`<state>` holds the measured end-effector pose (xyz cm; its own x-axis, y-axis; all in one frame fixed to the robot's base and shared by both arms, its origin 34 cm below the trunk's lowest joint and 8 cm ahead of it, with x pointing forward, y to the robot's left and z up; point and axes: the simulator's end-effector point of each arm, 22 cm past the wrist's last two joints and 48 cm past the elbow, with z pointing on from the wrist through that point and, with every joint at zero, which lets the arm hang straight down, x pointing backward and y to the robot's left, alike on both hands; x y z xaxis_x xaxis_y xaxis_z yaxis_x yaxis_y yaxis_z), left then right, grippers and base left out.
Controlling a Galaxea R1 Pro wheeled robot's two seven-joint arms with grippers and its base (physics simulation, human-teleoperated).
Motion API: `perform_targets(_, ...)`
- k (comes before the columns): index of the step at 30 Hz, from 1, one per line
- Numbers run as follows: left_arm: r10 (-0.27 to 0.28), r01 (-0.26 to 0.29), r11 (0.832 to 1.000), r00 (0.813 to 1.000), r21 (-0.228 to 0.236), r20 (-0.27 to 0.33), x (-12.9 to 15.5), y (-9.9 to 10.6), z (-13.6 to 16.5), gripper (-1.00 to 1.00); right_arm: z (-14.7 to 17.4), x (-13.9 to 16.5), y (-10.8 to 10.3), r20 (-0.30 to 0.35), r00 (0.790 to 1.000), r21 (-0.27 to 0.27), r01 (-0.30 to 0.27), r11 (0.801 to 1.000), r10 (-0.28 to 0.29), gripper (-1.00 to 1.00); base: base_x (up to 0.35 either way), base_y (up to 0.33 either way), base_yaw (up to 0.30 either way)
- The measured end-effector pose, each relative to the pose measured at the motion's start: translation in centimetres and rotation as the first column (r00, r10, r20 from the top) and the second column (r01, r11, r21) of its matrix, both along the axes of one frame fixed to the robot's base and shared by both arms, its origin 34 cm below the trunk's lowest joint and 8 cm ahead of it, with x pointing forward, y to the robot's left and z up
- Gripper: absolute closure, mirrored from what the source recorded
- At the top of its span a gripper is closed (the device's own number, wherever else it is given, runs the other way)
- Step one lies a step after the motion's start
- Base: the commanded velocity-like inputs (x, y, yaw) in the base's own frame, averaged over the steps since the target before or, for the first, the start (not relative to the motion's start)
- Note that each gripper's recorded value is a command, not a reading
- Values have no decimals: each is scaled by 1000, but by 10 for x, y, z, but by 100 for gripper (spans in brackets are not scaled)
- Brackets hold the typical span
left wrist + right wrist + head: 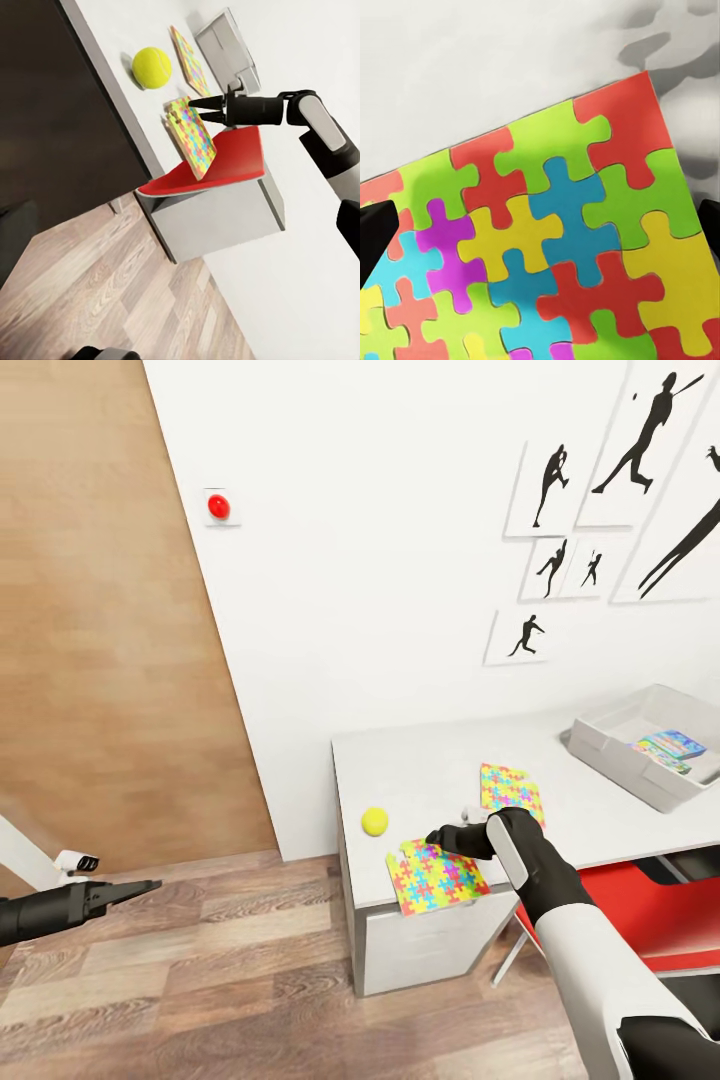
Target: Put all the toys in the child's room - the three board games (two on the bed and one on the table), the two jigsaw puzzles on the table, and the tennis ball on the table - inside the toy box on the table in the child's room.
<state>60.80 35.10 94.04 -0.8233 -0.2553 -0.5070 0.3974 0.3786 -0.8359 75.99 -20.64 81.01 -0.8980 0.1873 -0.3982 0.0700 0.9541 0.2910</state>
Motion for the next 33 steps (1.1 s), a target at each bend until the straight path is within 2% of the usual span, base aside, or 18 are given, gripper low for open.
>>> perform_targets(10, 0, 0, 1000, 1000, 0, 4, 0, 0, 2, -100, 0, -1, 0, -3, 1000, 8, 6, 1000, -6, -100, 0, 0, 0)
perform_targets(13, 0, 0, 1000, 1000, 0, 8, 0, 0, 4, -100, 8, 3, -3, 15, 1000, 7, 8, 1000, -8, -100, 0, 0, 0)
perform_targets(21, 0, 0, 1000, 1000, 0, 21, 0, 0, 10, -100, 64, 28, -14, 147, 988, 30, 37, 999, -41, -100, 0, 0, 0)
perform_targets(27, 0, 0, 1000, 1000, 0, 29, -1, 0, 14, -100, 93, 33, -24, 193, 979, 56, 61, 997, -70, -100, 0, 0, 0)
perform_targets(33, 0, 0, 1000, 999, 0, 37, -1, 0, 17, -100, 113, 32, -26, 218, 973, 69, 59, 996, -72, -100, 0, 0, 0)
